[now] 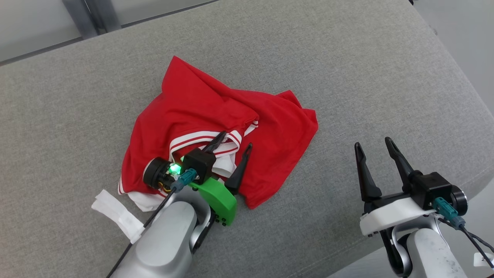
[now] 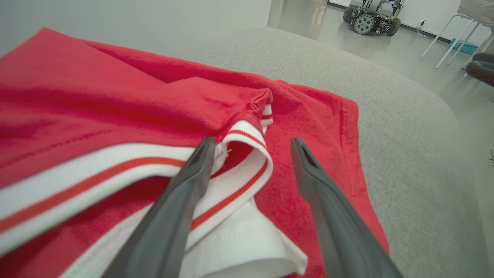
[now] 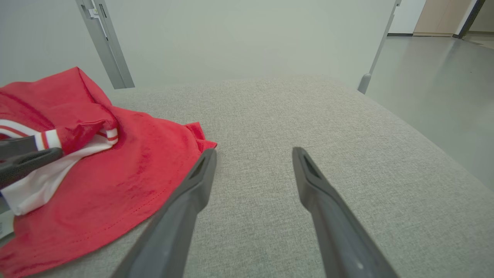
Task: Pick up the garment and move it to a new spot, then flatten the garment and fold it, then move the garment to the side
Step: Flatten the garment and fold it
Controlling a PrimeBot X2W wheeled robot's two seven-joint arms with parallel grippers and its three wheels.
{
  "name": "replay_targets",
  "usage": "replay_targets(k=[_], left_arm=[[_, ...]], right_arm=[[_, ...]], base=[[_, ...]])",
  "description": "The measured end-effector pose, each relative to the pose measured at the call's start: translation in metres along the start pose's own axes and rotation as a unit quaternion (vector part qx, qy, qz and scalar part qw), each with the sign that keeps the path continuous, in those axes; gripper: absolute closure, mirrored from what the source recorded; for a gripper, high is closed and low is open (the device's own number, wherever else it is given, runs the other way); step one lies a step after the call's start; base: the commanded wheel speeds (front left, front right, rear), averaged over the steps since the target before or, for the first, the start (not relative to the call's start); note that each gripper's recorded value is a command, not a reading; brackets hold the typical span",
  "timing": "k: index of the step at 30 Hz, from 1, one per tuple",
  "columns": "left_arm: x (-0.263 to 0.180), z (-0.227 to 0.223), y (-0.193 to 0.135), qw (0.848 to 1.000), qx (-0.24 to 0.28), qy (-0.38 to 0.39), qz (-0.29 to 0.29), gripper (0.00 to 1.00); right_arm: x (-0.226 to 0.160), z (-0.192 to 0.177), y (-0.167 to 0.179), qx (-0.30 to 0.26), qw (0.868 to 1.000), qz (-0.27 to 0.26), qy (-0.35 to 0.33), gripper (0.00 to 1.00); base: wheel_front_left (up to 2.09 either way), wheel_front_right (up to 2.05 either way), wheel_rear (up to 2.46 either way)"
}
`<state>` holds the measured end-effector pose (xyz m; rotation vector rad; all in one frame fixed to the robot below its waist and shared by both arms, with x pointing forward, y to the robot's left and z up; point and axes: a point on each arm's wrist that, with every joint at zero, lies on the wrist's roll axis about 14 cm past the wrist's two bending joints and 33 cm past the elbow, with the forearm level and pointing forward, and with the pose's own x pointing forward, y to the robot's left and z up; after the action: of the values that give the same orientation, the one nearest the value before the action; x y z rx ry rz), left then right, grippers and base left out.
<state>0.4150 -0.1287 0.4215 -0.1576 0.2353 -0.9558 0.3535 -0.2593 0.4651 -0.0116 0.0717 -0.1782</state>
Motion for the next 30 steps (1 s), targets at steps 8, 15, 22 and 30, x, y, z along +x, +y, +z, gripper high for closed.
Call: replay_targets(k=[8, 15, 22, 30], left_arm=[[0.001, 0.018, 0.015, 0.999, -0.001, -0.021, 0.025, 1.0], [-0.036, 0.107, 0.021, 0.984, 0.02, -0.17, 0.051, 1.0], [-0.146, 0.207, 0.023, 0.931, 0.104, -0.333, 0.108, 1.0], [-0.238, 0.261, 0.018, 0.892, 0.12, -0.417, 0.122, 1.0]], right_arm=[[0.002, 0.005, 0.001, 0.003, 1.0, 0.002, -0.009, 0.0], [-0.006, 0.002, 0.001, 0.0, 1.0, 0.003, -0.006, 0.0], [-0.013, 0.009, 0.019, 0.005, 0.999, 0.031, -0.021, 0.0], [-0.016, 0.016, 0.035, 0.008, 0.998, 0.061, -0.035, 0.0]], base=[[0.0, 0.0, 0.0], [0.0, 0.0, 0.0], [0.0, 0.0, 0.0], [0.0, 0.0, 0.0]])
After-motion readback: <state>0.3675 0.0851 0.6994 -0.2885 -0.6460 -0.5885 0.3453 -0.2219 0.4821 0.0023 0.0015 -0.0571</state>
